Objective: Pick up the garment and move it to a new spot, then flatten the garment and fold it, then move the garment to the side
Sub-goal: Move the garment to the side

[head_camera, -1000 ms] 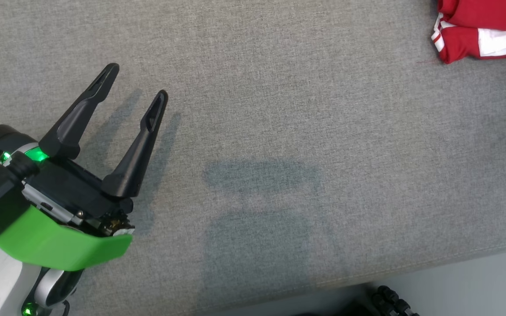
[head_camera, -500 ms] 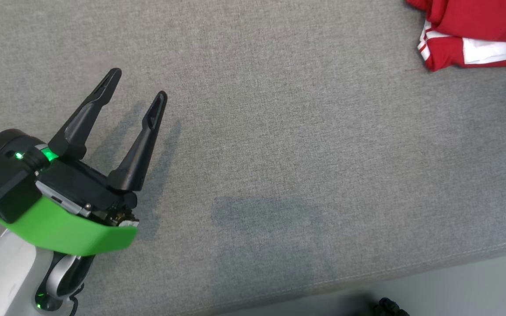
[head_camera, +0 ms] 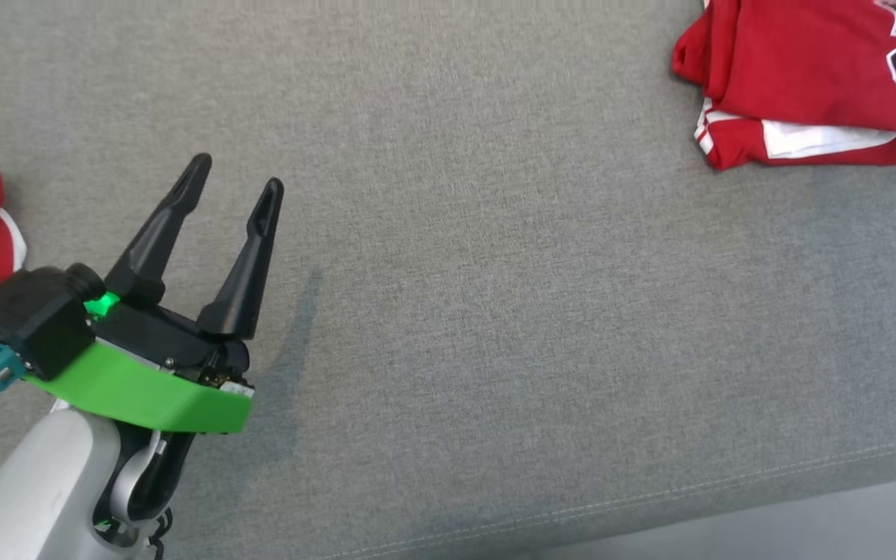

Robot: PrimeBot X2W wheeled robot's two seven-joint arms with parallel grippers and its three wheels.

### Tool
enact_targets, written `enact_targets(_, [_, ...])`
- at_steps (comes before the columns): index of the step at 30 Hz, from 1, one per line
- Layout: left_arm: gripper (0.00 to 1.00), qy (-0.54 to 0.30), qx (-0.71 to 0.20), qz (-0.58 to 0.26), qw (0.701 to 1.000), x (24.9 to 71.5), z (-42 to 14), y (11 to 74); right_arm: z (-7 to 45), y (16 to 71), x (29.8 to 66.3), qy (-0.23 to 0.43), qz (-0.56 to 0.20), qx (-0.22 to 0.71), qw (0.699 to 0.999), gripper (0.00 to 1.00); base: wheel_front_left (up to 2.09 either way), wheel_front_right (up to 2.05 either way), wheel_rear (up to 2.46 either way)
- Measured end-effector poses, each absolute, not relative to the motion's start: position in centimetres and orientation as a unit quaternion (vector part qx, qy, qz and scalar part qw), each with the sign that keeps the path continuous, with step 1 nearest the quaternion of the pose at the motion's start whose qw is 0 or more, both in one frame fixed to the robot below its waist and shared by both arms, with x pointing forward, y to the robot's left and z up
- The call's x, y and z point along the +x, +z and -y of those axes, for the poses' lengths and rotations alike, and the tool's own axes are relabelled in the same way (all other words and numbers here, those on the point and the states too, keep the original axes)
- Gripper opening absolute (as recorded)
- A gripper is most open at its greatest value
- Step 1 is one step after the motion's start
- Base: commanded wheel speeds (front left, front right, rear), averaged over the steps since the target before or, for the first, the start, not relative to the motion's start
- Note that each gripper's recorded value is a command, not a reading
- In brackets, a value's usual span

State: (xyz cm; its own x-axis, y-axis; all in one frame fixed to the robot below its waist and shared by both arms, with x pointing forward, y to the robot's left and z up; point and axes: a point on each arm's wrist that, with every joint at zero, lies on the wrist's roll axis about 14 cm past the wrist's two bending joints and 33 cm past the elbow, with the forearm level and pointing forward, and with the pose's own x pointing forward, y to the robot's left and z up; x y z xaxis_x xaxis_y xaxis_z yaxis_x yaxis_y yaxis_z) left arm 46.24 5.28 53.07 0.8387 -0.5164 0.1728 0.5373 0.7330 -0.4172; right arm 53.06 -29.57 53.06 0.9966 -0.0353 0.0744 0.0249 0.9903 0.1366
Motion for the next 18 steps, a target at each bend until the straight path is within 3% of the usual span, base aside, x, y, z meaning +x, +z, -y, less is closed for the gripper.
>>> enact_targets(9, [1.00, -0.230, -0.239, 0.025, 0.943, 44.4, -7.3, 54.2, 25.9, 55.3, 50.6, 0.035, 0.061, 0.078, 0.994, 1.00, 0.00, 0.00, 0.00])
enact_targets(18, [1.00, -0.167, -0.217, 0.032, 0.961, 41.8, -11.0, 54.7, 20.0, 52.6, 46.4, 0.091, 0.025, 0.120, 0.988, 1.00, 0.00, 0.00, 0.00])
